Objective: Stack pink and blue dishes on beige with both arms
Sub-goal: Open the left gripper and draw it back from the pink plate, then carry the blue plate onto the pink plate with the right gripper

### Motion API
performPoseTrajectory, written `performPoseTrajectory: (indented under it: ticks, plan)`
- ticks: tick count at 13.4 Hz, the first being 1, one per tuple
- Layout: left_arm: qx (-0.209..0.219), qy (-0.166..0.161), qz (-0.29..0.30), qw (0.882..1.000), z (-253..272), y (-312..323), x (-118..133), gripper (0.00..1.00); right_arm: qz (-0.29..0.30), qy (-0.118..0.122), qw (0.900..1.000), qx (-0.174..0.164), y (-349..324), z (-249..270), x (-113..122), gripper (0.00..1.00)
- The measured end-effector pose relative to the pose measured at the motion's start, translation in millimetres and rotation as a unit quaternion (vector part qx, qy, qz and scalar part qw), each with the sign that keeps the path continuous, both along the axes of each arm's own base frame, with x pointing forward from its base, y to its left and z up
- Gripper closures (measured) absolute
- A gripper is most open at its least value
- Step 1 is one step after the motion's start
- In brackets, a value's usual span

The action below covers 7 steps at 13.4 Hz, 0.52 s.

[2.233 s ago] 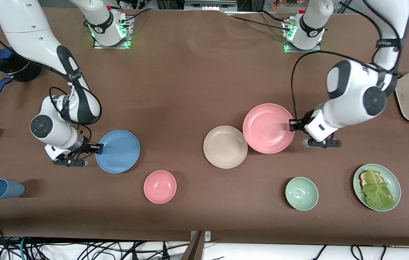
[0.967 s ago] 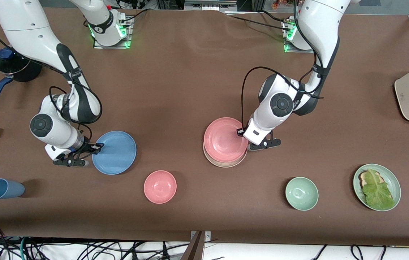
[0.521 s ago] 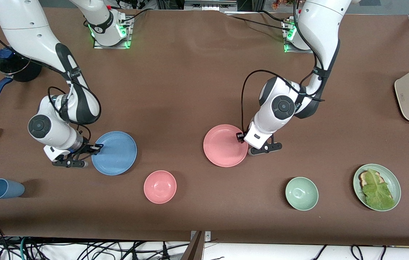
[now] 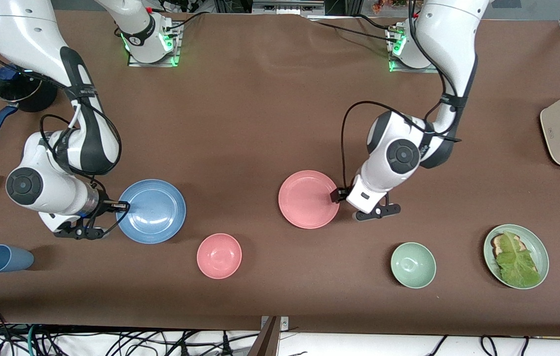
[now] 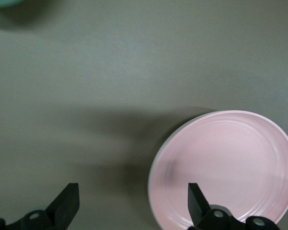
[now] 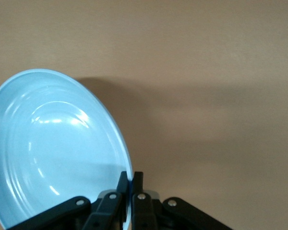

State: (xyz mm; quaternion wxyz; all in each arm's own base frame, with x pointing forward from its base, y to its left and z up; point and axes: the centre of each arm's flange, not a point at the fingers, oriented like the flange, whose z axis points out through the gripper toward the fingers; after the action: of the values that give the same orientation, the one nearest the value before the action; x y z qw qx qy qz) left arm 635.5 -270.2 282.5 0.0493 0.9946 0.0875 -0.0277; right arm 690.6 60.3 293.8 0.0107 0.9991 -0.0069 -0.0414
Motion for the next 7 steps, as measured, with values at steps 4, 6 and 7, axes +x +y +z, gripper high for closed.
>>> performPoseTrajectory:
  ticks: [4,6,7]
  plan:
    - [0.018,0.016,-0.068,0.997,56,59,26,0.00,0.022,0.007,0.999,0.031,58,23,0,0.95]
    - [0.015,0.020,-0.084,0.996,72,97,34,0.00,0.017,0.009,0.998,0.052,99,31,-8,0.95]
    - [0.013,0.024,-0.089,0.996,77,118,38,0.00,0.009,0.012,0.998,0.055,124,33,-14,0.95]
